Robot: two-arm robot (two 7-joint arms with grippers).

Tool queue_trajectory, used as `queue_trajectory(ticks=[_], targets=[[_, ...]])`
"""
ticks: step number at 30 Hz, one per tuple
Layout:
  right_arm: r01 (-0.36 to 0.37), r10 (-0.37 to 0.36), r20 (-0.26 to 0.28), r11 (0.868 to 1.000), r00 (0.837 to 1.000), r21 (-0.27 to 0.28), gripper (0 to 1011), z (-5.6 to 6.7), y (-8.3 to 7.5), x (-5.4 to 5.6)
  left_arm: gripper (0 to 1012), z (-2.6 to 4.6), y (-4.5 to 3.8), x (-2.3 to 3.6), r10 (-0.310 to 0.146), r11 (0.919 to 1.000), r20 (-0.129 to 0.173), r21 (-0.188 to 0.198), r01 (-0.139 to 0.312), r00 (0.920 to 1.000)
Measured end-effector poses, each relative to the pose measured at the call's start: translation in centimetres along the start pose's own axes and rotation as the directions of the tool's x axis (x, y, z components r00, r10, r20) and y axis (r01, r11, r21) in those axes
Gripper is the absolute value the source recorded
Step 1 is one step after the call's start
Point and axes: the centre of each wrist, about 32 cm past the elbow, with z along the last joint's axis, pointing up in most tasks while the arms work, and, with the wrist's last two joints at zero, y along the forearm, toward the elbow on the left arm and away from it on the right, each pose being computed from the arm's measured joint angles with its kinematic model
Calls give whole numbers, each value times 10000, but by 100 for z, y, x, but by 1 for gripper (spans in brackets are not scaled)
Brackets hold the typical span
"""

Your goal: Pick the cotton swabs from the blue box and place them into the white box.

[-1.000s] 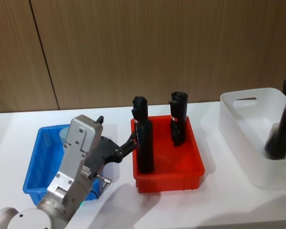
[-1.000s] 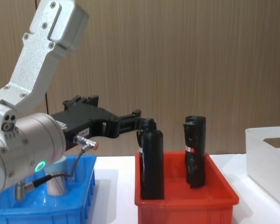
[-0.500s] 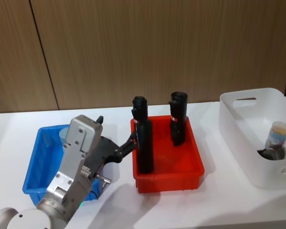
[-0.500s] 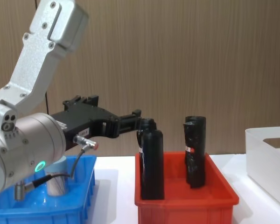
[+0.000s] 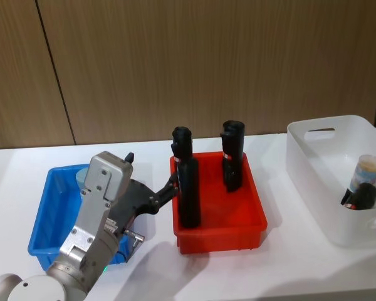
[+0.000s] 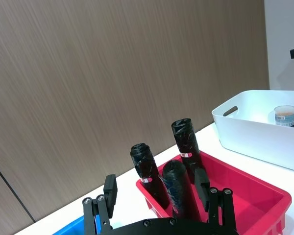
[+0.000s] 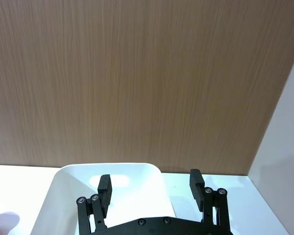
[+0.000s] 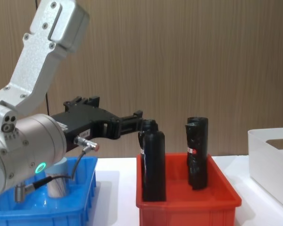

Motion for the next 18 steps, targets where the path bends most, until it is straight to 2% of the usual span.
queue_trajectory(ticks=[18], targets=[[-35,35,16,10000,10000,56,1002,6,-17,10,1003,0,0,0,0,10000,-1,0,0,10000]])
